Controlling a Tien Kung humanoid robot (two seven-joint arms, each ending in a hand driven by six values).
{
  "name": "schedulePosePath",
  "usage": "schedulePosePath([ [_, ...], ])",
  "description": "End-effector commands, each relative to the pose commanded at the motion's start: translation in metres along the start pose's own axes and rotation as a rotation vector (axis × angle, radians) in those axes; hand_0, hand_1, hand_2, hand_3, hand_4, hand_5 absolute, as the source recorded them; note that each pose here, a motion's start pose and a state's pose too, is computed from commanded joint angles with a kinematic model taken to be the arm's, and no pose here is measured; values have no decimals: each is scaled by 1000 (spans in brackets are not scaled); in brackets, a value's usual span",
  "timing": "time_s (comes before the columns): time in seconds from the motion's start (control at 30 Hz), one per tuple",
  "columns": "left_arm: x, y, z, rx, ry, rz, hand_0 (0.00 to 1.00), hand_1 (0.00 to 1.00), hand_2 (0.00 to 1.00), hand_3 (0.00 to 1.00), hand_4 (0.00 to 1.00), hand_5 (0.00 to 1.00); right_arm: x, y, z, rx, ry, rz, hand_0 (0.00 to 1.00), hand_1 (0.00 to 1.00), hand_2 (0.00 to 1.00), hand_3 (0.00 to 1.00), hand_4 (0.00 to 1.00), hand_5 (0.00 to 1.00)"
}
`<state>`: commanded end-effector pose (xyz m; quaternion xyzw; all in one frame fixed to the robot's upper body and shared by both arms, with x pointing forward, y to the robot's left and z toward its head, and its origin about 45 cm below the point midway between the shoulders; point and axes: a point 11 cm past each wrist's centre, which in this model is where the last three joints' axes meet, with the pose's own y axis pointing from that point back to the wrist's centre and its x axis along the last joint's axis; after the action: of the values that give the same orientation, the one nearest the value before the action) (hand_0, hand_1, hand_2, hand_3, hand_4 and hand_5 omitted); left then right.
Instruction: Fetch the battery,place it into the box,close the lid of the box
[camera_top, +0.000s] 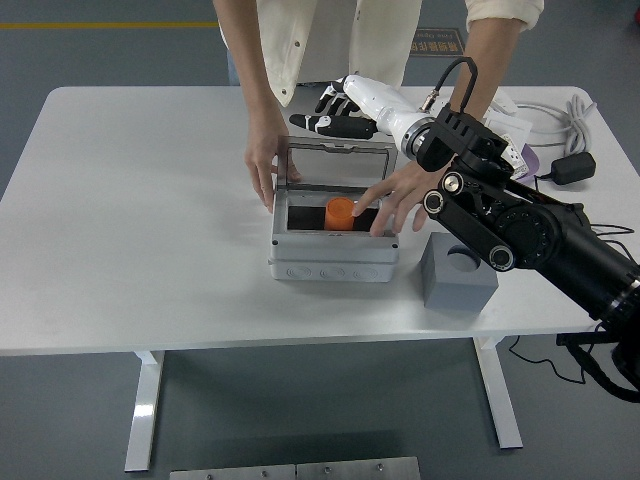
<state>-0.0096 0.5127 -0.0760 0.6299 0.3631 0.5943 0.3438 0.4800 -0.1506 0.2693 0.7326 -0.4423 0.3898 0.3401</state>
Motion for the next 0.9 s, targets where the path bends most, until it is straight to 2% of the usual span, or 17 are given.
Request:
schedulePosePath([
  [0.23, 0, 0, 1, -1, 1, 0, 648, 721, 627, 601, 621, 348, -8, 1, 2, -5, 10, -18, 714, 583, 607, 636, 998, 951],
  [0.9, -1, 0, 1, 0, 2, 0, 650, 721, 626, 600, 620, 348, -11, 3, 0, -5, 27, -29, 710, 579, 599, 634, 998, 965],
])
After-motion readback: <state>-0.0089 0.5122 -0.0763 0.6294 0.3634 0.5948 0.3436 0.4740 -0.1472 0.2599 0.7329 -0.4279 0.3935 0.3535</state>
